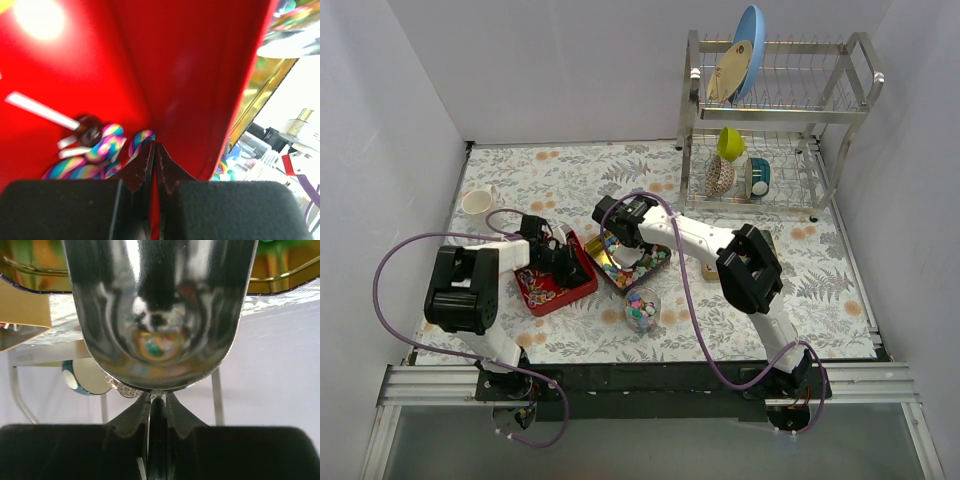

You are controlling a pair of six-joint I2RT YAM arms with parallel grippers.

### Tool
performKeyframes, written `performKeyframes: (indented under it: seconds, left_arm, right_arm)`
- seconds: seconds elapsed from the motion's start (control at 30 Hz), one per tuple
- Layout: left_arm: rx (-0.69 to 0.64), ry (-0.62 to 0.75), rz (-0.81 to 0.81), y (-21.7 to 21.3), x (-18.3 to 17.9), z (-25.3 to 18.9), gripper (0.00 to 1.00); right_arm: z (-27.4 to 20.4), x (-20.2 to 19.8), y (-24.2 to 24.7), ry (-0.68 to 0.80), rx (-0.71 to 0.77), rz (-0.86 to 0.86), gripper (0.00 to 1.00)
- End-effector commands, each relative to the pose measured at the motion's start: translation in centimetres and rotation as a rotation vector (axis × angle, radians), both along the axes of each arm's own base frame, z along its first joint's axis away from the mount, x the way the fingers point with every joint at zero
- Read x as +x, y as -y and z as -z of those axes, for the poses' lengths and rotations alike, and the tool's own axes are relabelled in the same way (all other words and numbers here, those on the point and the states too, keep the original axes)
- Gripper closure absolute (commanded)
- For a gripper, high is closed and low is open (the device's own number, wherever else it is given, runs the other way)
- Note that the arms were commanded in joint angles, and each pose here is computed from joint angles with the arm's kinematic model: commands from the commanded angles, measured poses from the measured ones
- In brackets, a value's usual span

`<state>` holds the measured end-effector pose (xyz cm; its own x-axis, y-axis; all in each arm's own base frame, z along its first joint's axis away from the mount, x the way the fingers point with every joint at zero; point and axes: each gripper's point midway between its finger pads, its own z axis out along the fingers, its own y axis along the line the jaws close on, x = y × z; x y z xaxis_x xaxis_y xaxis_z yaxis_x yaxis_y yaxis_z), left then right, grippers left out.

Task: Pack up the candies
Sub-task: Scoop the fake candies from the storage box.

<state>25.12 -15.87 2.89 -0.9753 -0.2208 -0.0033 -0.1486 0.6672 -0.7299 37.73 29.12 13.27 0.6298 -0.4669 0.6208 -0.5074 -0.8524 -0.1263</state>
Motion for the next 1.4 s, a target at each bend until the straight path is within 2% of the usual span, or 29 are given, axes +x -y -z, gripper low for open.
performKeyframes:
  seconds: [0.0,0.23,0.43,0.77,0.97,1.17,1.37]
  left_arm:
    - [-0.037,-0.03,0.047,1.3,-1.4,0.2,1.0]
    - [-0.055,-0.054,0.07,2.0,-1.6,0.6,1.0]
    - [-0.083,-0.075,0.086,2.8,-1.7,0.6,1.0]
    - [-0.102,-0.09,0.09,3.2,-1.0,0.0,1.0]
    - [-0.094,-0.071,0.087,3.0,0.0,-0.8,1.0]
    - [-0.124,-0.074,0.076,2.2,1.7,-1.8,1.0]
    - [-0.156,-0.057,0.105,1.9,2.4,-3.1,1.0]
  right_arm:
    - [2.0,-4.1,0.8,-0.151,-0.008,0.016,0.99]
    - [4.5,-6.6,2.3,-0.235,0.043,0.106,0.99]
    - [6.1,-7.3,1.8,-0.278,0.088,0.186,0.99]
    - [7.4,-9.3,-2.9,-0.475,0.316,0.403,0.99]
    - [7.7,-11.6,-2.5,-0.583,0.422,0.456,0.99]
    - [7.9,-12.0,-2.7,-0.647,0.581,0.558,0.99]
    - [6.0,-9.9,-3.6,-0.674,0.801,0.583,0.99]
